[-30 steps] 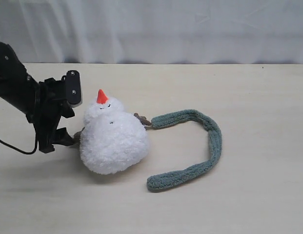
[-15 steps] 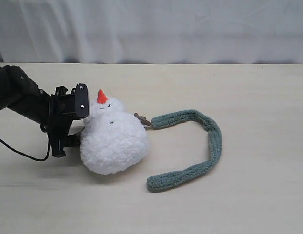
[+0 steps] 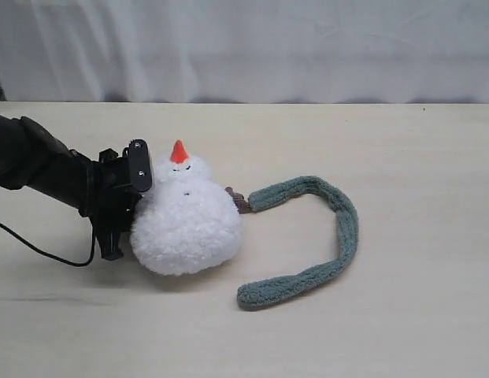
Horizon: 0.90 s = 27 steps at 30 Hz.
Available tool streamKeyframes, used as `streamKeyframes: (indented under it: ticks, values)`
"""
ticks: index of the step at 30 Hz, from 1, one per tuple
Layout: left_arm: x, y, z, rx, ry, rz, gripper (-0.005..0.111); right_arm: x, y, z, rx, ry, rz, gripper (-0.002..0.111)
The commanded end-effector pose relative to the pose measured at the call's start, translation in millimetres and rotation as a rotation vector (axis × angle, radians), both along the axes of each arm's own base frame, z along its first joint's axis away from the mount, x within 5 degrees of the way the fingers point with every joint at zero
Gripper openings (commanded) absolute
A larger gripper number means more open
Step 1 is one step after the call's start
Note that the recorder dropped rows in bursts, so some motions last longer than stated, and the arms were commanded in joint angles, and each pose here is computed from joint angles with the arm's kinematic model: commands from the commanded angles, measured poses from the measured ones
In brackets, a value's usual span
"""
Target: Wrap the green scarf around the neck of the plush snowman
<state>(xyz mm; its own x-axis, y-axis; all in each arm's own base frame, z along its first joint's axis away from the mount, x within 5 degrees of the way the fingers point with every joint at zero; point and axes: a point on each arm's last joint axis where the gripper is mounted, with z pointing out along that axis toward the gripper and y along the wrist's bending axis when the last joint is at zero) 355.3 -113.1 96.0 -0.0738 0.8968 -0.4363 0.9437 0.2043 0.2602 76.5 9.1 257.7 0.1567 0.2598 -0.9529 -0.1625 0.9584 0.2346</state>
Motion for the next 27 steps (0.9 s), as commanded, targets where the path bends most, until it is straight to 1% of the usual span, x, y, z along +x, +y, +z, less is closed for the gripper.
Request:
streamKeyframes:
  ticks: [1, 2, 6, 12, 14, 15, 19, 20, 21, 22, 23, 24, 25, 27]
  values:
    - [-1, 0, -2, 0.009, -0.003, -0.005, 0.002, 1, 0, -1, -0.010, 0.011, -0.001, 0.036]
    - [0, 1, 2, 0.011, -0.018, -0.003, 0.000, 1, 0, -1, -0.010, 0.011, -0.001, 0.036]
    - [2, 1, 24, 0.007, -0.089, -0.002, 0.000, 0, 0, 0, -0.009, 0.004, -0.002, 0.036]
    - [-2, -1, 77, 0.011, -0.263, -0.080, 0.000, 0, 0, 1, -0.004, -0.012, -0.002, 0.036]
    - [-6, -4, 91, 0.033, -0.314, -0.119, 0.000, 0, 0, 1, -0.004, -0.012, -0.002, 0.036]
    - [-9, -5, 100, 0.064, -0.353, -0.159, 0.000, 0, 0, 1, -0.004, -0.013, -0.002, 0.036]
    - [-19, -17, 118, 0.126, -0.439, -0.272, 0.000, 0, 0, 2, 0.016, -0.013, 0.003, 0.036]
    - [-23, -25, 126, 0.152, -0.488, -0.312, 0.000, 0, 1, 1, 0.011, -0.012, 0.017, 0.036]
    - [-24, -28, 130, 0.161, -0.516, -0.320, 0.000, 0, 2, 1, 0.013, -0.012, 0.030, 0.036]
    - [-27, -35, 141, 0.171, -0.583, -0.323, 0.000, -1, 6, 2, 0.003, -0.017, 0.074, 0.036]
    - [-29, -38, 146, 0.173, -0.616, -0.322, 0.000, -1, 8, 2, -0.008, -0.021, 0.095, 0.036]
    - [-33, -45, 159, 0.177, -0.689, -0.317, 0.000, -2, 11, 4, -0.008, -0.023, 0.136, 0.036]
    - [-40, -51, 171, 0.191, -0.751, -0.351, 0.000, -3, 14, 7, -0.007, -0.025, 0.175, 0.036]
    - [-48, -57, 183, 0.217, -0.821, -0.399, 0.000, 1, 19, 11, -0.013, 0.016, 0.224, 0.036]
